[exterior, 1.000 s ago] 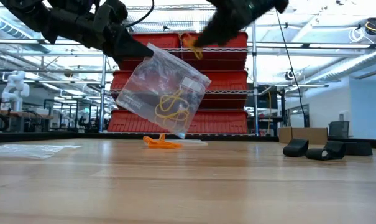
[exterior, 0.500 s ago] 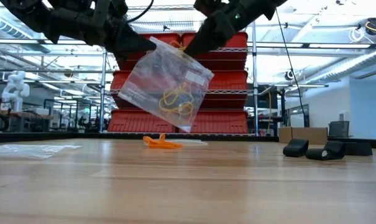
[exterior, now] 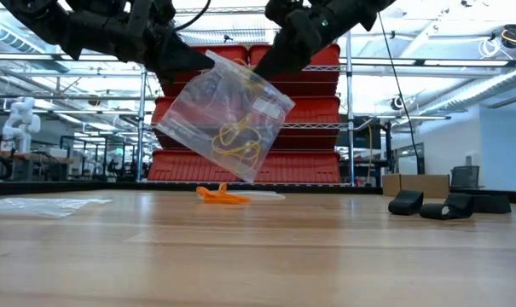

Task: Sort rubber bands
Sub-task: Put the yellow rubber band into the transparent zip bag

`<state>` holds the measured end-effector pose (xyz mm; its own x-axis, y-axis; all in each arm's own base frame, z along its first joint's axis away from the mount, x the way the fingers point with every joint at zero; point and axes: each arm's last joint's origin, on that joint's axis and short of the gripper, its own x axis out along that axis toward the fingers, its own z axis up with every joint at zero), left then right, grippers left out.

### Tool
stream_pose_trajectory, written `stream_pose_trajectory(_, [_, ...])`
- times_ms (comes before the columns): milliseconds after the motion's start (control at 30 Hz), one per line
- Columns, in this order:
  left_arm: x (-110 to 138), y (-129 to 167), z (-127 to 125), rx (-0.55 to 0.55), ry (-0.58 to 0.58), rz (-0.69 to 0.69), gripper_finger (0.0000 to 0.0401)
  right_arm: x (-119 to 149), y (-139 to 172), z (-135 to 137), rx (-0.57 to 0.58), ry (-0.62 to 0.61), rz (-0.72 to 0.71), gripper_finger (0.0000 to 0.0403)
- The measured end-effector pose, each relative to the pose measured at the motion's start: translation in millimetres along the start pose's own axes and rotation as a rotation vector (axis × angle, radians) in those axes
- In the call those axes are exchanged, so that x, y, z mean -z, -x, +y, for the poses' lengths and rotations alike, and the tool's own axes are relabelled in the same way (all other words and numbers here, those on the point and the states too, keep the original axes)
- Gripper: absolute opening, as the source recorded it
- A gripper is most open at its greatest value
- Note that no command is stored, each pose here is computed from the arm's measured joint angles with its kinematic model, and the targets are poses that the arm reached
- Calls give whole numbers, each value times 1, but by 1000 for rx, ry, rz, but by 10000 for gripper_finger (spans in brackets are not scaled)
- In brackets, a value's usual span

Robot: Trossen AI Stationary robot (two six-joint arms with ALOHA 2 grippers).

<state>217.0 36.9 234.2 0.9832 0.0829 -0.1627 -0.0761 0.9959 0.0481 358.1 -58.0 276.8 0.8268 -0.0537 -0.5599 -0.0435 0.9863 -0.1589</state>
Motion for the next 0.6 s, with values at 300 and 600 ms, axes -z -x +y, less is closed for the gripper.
stream_pose_trajectory(300, [0, 0, 0, -1, 6, -1, 0, 0, 0, 0, 1, -5, 1, 122])
stream_pose_trajectory(600, [0, -1, 0, -1, 5, -9, 0, -11, 10, 2, -140, -43, 41, 138])
